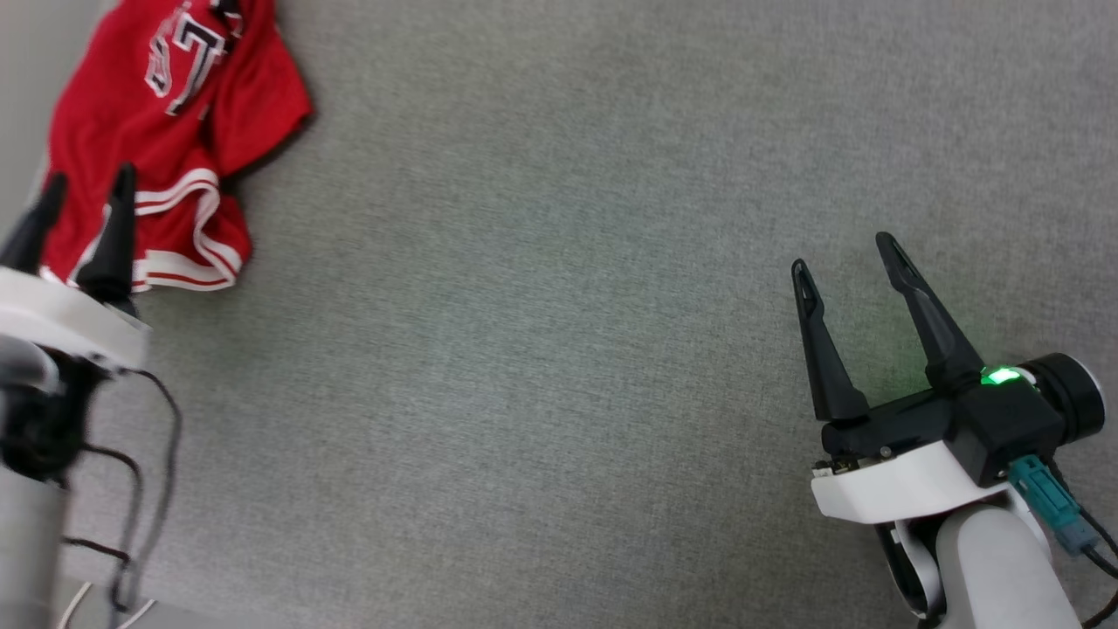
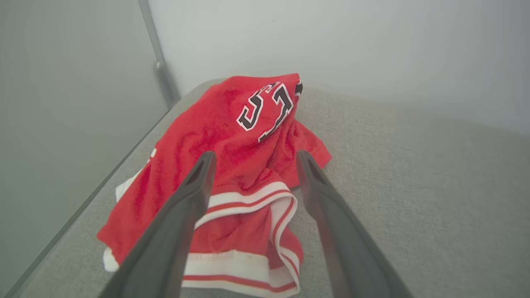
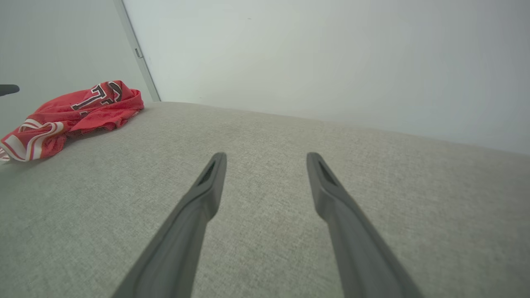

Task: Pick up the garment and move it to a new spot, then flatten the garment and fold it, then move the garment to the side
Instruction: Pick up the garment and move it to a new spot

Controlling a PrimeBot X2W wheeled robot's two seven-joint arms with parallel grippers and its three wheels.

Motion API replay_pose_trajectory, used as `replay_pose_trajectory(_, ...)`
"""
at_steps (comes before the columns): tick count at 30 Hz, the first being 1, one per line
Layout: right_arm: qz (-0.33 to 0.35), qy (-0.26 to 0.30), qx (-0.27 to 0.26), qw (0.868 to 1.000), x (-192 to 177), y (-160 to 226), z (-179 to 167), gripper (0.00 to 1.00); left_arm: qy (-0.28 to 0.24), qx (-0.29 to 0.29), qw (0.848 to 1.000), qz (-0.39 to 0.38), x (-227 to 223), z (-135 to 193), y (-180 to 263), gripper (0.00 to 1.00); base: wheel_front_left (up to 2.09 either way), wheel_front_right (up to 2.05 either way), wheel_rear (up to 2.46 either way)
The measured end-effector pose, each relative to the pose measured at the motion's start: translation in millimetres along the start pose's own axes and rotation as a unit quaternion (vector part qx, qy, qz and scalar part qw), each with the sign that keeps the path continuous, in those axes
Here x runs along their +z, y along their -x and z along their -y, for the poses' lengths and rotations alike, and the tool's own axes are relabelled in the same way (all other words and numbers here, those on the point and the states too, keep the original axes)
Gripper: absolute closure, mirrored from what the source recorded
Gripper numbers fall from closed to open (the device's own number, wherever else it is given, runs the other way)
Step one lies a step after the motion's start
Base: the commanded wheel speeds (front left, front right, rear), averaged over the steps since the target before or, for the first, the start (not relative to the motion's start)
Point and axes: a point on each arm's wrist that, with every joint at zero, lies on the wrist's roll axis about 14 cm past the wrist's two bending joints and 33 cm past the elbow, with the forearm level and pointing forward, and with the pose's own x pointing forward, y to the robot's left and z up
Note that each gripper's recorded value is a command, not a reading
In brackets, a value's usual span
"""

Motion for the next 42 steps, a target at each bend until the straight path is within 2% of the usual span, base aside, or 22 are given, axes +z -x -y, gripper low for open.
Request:
replay_pose_trajectory(3, -0.017, 0.004, -0.01, 1.0, -14, 2, 10, 0.0, -0.024, -0.002, 0.997, -0.068, -5, -11, -23, 0.0, 0.0, 0.0, 0.0)
replay_pose_trajectory(7, -0.031, 0.008, -0.028, 0.999, -27, 5, 27, 0.0, -0.008, 0.005, 0.986, -0.166, -20, -21, -46, 0.0, 0.0, 0.0, 0.0)
replay_pose_trajectory(11, -0.045, 0.01, -0.035, 0.998, -40, 9, 35, 0.0, 0.009, 0.006, 0.966, -0.26, -45, -22, -57, 0.0, 0.0, 0.0, 0.0)
replay_pose_trajectory(15, -0.055, 0.009, -0.047, 0.997, -48, 15, 44, 0.0, 0.043, -0.012, 0.943, -0.33, -69, -7, -63, 0.0, 0.0, 0.0, 0.0)
replay_pose_trajectory(19, -0.062, 0.008, -0.054, 0.997, -56, 19, 49, 0.0, 0.046, -0.02, 0.918, -0.394, -96, -1, -60, 0.0, 0.0, 0.0, 0.0)
replay_pose_trajectory(20, -0.063, 0.009, -0.057, 0.996, -58, 20, 50, 0.0, 0.037, -0.018, 0.907, -0.42, -104, -2, -59, 0.0, 0.0, 0.0, 0.0)
replay_pose_trajectory(21, -0.063, 0.009, -0.057, 0.996, -58, 20, 50, 0.0, 0.038, -0.017, 0.906, -0.422, -105, -2, -59, 0.33, 0.0, 0.0, 0.0)
replay_pose_trajectory(22, -0.064, 0.009, -0.057, 0.996, -58, 21, 50, 0.0, 0.044, -0.018, 0.906, -0.421, -105, -1, -59, 0.82, 0.0, 0.0, 0.0)
replay_pose_trajectory(23, -0.064, 0.01, -0.058, 0.996, -57, 21, 50, 0.0, 0.05, -0.02, 0.906, -0.419, -105, 2, -59, 1.0, 0.0, 0.0, 0.0)
replay_pose_trajectory(30, -0.054, 0.015, -0.06, 0.997, -42, 25, 48, 0.0, 0.063, -0.042, 0.923, -0.377, -88, 12, -51, 1.0, 0.0, 0.0, 0.0)
replay_pose_trajectory(35, -0.044, 0.021, -0.063, 0.997, -24, 31, 46, 0.0, 0.063, -0.082, 0.94, -0.325, -55, 27, -39, 1.0, 0.0, 0.0, 0.0)
replay_pose_trajectory(42, -0.005, 0.019, -0.078, 0.997, 19, 44, 45, 0.0, 0.065, -0.175, 0.939, -0.288, -34, 79, -3, 1.0, 0.0, 0.0, 0.0)
